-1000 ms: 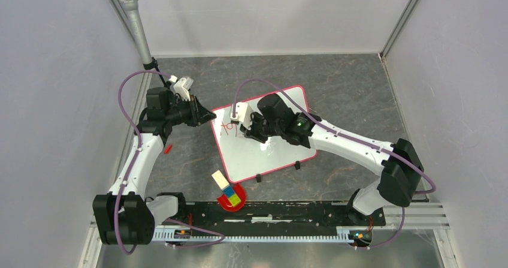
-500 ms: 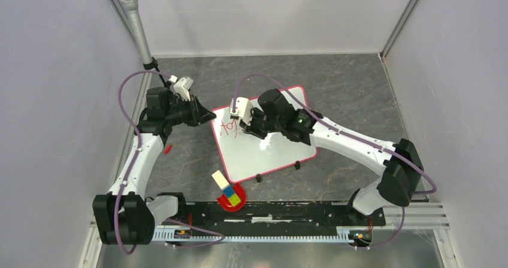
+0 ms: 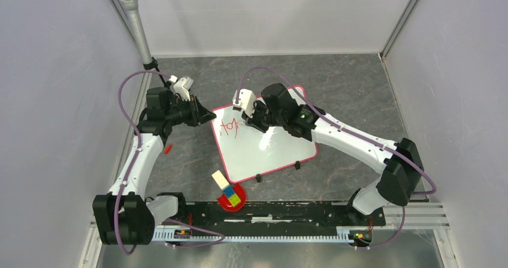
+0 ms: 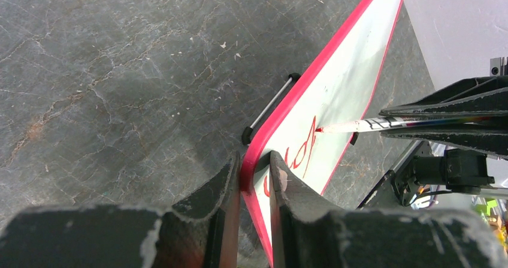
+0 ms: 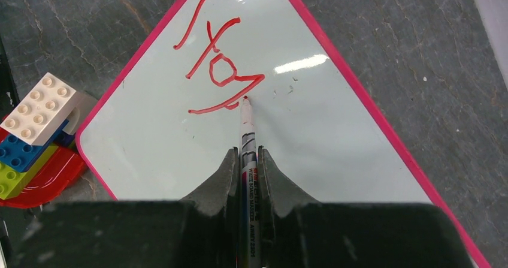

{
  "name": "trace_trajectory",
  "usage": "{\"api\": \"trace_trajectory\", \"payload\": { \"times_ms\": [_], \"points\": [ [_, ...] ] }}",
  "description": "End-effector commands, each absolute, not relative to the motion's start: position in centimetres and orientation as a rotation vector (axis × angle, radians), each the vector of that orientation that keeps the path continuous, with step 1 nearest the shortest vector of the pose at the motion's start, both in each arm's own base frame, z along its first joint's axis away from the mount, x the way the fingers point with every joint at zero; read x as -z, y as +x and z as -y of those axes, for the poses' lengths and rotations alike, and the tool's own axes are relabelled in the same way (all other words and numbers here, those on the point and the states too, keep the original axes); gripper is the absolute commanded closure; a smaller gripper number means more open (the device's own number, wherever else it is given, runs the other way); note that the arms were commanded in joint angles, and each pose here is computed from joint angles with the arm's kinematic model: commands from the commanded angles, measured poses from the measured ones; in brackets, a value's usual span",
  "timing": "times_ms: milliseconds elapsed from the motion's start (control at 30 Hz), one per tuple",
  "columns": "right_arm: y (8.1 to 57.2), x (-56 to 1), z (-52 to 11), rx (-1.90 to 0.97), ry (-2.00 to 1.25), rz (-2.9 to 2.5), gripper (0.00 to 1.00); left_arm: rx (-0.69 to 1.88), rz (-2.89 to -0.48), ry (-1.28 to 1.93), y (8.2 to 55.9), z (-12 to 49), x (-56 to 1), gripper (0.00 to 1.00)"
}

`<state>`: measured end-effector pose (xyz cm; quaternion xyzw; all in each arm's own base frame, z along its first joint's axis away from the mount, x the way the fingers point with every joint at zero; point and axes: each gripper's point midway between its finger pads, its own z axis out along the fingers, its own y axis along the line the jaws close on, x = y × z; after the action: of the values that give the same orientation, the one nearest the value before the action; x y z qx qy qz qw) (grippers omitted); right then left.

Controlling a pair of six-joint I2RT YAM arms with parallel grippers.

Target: Write a sentence on the whiteboard

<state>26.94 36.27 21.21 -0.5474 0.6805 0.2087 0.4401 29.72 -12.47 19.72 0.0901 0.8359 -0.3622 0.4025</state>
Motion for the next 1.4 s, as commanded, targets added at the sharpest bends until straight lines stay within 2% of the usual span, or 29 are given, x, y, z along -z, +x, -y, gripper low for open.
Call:
{"api": "trace_trajectory", "payload": {
  "times_ms": [0, 367, 767, 1367],
  "points": [
    [28.5, -24.6, -37.3, -0.518, -1.283, -1.618, 1.00, 0.882, -2.092, 0.285, 29.6, 12.4, -20.0, 0.93],
    [29.1, -23.5, -35.9, -0.468, -1.286, -1.662, 1.00, 0.880, -2.093, 0.283, 29.7, 12.3, -20.0, 0.93],
    [27.5, -21.1, -34.5, -0.477, -1.324, -1.709, 1.00, 0.876, -2.092, 0.281, 29.7, 12.3, -20.0, 0.93],
    [26.3, -21.7, -37.0, -0.564, -1.355, -1.660, 1.00, 0.878, -2.095, 0.284, 29.6, 12.3, -20.0, 0.93]
  ]
}}
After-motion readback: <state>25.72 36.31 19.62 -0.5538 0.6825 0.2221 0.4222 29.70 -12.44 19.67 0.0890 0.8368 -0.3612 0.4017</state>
